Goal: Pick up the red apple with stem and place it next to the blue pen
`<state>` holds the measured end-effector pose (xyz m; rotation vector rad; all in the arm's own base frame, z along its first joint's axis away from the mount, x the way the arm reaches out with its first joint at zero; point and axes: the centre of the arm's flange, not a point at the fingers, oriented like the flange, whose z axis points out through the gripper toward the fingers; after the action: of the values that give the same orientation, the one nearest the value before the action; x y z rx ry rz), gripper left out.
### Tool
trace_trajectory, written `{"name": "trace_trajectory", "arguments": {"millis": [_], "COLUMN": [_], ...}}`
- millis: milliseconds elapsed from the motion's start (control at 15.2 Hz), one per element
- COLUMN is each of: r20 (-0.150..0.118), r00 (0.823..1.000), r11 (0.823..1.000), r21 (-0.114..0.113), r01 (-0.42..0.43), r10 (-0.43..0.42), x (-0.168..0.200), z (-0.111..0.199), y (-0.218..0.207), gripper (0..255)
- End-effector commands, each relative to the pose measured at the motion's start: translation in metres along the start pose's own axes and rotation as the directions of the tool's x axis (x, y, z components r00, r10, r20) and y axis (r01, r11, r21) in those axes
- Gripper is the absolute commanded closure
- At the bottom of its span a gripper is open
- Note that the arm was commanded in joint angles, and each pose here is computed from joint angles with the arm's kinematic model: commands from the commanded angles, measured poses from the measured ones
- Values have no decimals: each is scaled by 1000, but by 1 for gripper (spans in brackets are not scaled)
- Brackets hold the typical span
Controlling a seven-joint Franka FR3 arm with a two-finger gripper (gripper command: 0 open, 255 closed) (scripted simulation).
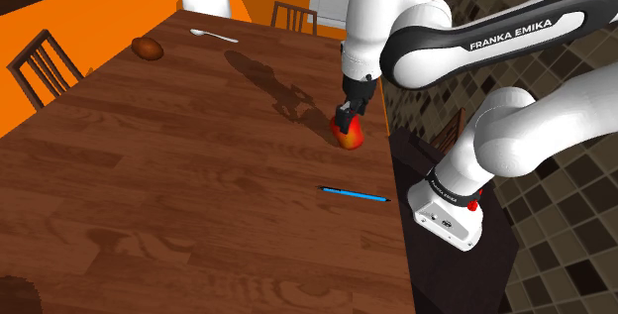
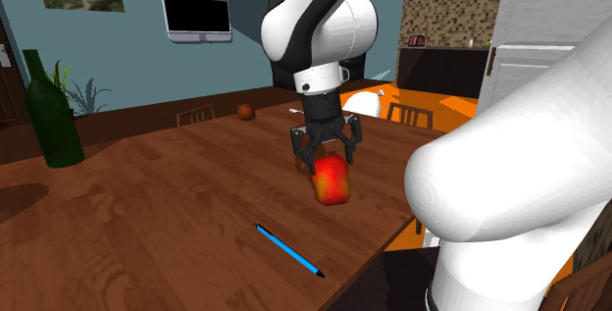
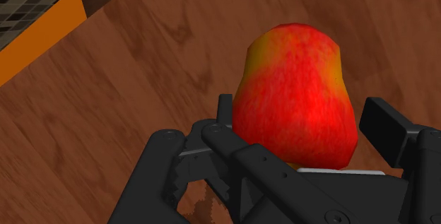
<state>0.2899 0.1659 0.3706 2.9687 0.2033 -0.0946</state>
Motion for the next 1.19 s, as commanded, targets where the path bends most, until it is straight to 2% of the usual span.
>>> {"name": "trace_trajectory", "arguments": {"millis": [0, 66, 396, 660, 1122], "r20": [0, 0, 0, 0, 0], "r00": [1000, 1000, 1000, 1000, 1000], "r11": [1000, 1000, 1000, 1000, 1000], "r21": [0, 0, 0, 0, 0], "r01": [0, 0, 0, 0, 0], "r10": [0, 0, 0, 0, 0], "x": [0, 0, 0, 0, 0], "z": [0, 0, 0, -50, -50], "y": [0, 0, 0, 0, 0], "gripper": [255, 0, 0, 0, 0]}}
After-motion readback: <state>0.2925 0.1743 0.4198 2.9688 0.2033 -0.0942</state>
